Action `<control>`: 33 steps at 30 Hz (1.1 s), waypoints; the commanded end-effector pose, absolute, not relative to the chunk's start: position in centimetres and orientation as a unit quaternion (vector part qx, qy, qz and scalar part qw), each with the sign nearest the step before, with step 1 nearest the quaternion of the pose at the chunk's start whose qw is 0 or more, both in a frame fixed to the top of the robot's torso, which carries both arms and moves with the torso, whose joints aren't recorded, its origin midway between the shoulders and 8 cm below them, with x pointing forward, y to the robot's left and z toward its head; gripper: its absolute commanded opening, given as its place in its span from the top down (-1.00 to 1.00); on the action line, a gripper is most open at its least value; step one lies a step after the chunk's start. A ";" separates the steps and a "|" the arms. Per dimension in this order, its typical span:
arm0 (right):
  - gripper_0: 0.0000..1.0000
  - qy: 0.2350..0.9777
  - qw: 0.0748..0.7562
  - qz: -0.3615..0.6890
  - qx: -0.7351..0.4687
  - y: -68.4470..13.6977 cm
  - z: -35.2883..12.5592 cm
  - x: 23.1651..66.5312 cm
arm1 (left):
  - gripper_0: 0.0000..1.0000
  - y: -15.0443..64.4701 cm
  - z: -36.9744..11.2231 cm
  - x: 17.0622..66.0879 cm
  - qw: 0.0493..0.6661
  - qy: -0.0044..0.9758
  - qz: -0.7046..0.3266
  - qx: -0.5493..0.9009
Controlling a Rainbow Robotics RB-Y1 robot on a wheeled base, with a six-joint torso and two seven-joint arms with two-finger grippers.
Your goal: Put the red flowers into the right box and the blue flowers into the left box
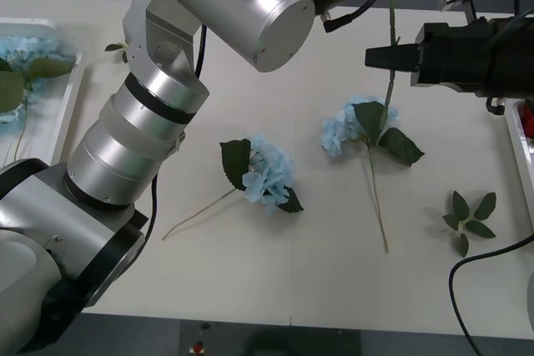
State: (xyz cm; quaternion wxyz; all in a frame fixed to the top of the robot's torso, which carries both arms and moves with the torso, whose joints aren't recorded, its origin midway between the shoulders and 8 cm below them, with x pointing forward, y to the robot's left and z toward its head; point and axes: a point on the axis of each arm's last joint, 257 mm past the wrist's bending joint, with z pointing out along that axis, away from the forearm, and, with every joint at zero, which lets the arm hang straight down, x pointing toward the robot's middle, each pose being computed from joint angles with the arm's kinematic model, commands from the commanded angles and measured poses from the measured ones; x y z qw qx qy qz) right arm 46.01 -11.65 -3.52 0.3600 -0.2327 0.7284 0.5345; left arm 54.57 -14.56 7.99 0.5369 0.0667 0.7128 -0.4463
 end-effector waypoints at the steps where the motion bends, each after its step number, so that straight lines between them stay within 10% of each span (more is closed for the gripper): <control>1: 1.00 0.720 0.372 0.541 -0.226 -11.8 -1.3 46.2 | -1.00 -15.1 12.0 53.2 0.561 0.684 -0.458 0.087; 17: 1.00 0.775 0.370 0.475 -0.191 -19.6 -2.4 46.5 | -1.00 -11.5 7.7 51.6 0.506 0.738 -0.434 0.108; 33: 1.00 0.898 0.320 0.299 -0.046 -39.4 -7.9 45.0 | -1.00 1.7 -11.7 39.7 0.431 0.816 -0.255 0.288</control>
